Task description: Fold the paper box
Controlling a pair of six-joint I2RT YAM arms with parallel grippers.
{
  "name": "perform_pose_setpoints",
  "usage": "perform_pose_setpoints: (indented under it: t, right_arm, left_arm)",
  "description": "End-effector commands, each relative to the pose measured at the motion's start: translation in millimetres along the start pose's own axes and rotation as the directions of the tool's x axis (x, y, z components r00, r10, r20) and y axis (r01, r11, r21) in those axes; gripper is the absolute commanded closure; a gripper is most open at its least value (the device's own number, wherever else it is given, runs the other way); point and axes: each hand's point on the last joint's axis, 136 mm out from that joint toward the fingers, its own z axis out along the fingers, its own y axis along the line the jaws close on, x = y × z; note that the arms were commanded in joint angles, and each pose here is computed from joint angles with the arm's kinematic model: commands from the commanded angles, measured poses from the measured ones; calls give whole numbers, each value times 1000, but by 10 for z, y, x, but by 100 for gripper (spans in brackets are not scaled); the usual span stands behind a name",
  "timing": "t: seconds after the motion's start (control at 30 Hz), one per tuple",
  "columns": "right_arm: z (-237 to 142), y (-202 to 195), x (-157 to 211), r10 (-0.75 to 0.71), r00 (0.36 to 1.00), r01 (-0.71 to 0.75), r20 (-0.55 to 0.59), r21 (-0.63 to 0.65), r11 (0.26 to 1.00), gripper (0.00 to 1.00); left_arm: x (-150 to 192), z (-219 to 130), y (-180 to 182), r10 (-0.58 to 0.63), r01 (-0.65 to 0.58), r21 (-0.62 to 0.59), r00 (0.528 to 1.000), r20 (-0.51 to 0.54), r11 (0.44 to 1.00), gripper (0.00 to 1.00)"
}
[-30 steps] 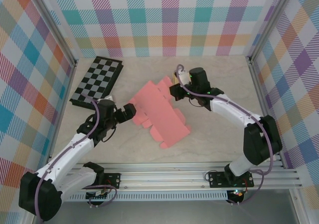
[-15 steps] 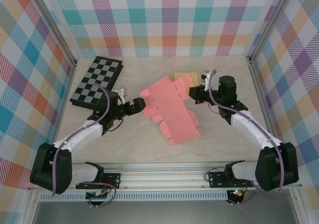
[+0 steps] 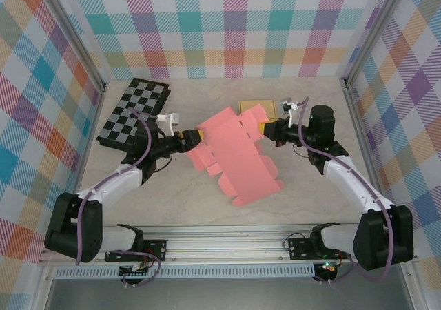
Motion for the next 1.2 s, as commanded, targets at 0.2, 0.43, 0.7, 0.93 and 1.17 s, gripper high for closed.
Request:
perform_pose_setpoints:
  t: [0.2, 0.43, 0.7, 0.93, 1.17]
  right_arm:
    - [-52, 62, -35, -41, 999, 41, -16, -28, 999, 94]
    - [-213, -66, -353, -277, 952, 297, -129, 176, 939, 33]
    - [32, 334, -430, -694, 692, 655, -199, -231, 719, 38]
    - [515, 245, -168, -887, 405, 774, -223, -433, 462, 39]
    - [778, 244, 77, -911, 300, 703, -284, -580, 412, 40]
  left_arm:
    - [-111, -205, -553, 131, -133, 85, 991, 31, 987, 100]
    - [-127, -303, -573, 205, -206, -67, 978, -30, 976, 100]
    - [-68, -301, -819, 356, -370, -79, 923, -145, 926, 100]
    - [141, -239, -938, 433, -455, -31, 865, -255, 890, 100]
    - [281, -192, -1002, 491, -522, -7, 808, -324, 853, 100]
